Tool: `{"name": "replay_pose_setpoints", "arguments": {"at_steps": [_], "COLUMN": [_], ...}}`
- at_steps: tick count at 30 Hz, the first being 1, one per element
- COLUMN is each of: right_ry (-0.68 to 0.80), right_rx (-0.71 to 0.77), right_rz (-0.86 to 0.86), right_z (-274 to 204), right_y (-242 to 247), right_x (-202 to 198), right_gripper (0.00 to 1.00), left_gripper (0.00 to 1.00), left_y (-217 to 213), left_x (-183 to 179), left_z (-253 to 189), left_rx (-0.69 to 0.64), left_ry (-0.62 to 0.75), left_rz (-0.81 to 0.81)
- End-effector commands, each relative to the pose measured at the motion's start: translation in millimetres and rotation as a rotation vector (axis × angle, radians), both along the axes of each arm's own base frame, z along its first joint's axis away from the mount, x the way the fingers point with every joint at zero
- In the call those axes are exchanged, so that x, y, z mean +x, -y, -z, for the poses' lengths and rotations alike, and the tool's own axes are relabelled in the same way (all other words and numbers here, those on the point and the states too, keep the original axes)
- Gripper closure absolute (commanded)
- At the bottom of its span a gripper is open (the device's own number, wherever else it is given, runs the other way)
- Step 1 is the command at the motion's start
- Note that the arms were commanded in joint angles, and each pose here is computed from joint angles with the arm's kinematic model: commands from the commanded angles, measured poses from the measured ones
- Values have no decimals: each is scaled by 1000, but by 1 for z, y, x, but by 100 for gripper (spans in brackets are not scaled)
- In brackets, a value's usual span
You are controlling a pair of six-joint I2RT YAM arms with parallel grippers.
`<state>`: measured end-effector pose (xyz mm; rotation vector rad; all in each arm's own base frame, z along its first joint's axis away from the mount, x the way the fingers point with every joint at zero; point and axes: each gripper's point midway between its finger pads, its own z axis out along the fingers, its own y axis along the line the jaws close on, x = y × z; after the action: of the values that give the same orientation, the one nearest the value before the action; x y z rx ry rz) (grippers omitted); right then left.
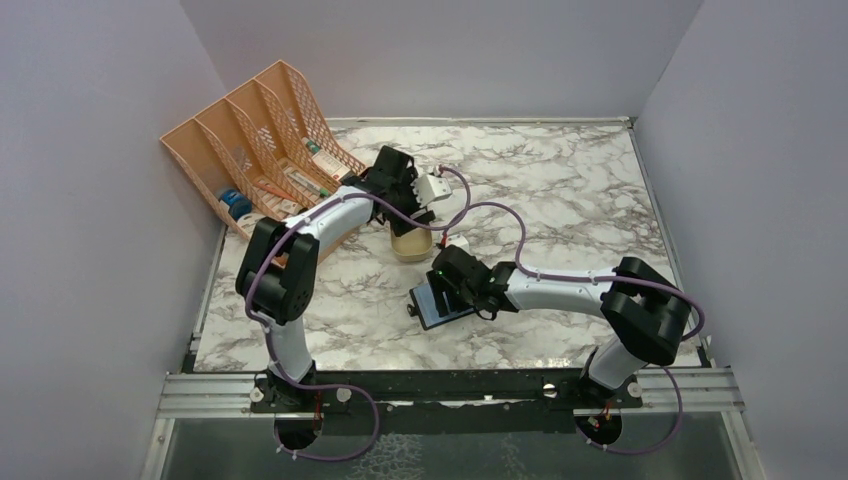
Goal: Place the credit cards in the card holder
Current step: Pick up the credit card from the storage box.
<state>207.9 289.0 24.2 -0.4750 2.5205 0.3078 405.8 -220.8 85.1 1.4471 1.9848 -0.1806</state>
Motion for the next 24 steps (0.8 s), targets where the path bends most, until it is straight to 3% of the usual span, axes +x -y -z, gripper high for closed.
{"name": "replay_pose_setpoints", "arguments": {"at_steps": [1, 24], "right_ry": [-29, -20], "right_rx": [-70, -72], "right_rz": [17, 29], "right_z": [17, 13], "right_y": [14, 17], "right_x": [-6, -5], "right_gripper": [32, 33], "left_gripper": [18, 37], "left_y": [2, -2], "left_x": [15, 26], "left_z": [1, 17], "left_rx": [77, 192], "left_ry": [83, 218], "left_rz": [56, 45]}}
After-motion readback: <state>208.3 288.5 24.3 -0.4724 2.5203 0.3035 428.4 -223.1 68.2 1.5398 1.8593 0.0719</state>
